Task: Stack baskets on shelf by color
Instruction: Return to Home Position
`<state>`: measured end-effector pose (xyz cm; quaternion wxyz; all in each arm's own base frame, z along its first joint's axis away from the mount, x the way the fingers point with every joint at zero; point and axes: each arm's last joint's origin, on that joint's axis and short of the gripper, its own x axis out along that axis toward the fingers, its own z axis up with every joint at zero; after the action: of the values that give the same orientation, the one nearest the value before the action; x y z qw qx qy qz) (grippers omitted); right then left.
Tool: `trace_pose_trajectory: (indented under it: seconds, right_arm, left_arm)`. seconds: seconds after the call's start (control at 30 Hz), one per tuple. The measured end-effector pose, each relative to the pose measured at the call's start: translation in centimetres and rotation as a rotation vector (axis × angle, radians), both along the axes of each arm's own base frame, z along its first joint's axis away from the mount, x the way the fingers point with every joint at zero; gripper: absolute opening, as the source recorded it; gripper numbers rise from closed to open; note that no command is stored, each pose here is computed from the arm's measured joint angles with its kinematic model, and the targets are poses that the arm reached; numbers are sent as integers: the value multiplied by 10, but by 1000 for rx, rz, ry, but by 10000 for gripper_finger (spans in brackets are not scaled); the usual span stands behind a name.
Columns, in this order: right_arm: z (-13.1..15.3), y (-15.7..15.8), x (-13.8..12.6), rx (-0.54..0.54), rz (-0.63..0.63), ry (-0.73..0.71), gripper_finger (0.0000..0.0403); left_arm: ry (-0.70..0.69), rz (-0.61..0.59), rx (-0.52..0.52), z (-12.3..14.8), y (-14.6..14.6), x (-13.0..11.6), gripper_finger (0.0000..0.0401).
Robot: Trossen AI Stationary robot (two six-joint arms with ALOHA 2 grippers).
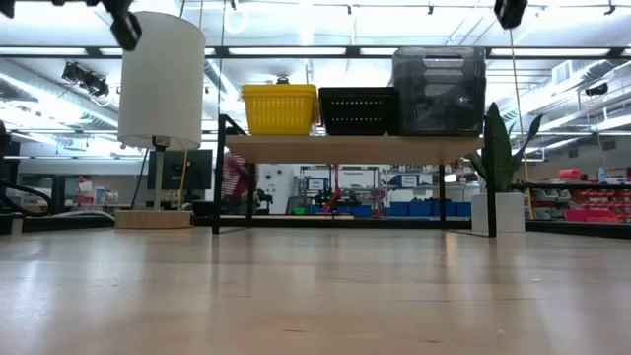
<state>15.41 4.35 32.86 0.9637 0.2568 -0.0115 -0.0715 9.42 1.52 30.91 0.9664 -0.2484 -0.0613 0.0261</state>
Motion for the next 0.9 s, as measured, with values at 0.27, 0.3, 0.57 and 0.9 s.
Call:
trace_pose_trajectory:
  seconds: [0.27,0.3,0.57,0.9]
  right_arm:
    - [-30,-2,-6,68,-1,-19,3]
    - [-34,-2,-6,79,-1,-15,3]
    - [-63,1,-11,163,35,-60,3]
    - [-114,5,-23,347,108,-186,3]
  left_arm:
    - [-26,24,-100,-35,0,-8,9]
    - [-34,26,-113,-39,0,-8,10]
    - [-88,30,-196,-69,0,-10,4]
    - [-146,26,-281,-98,1,-8,4]
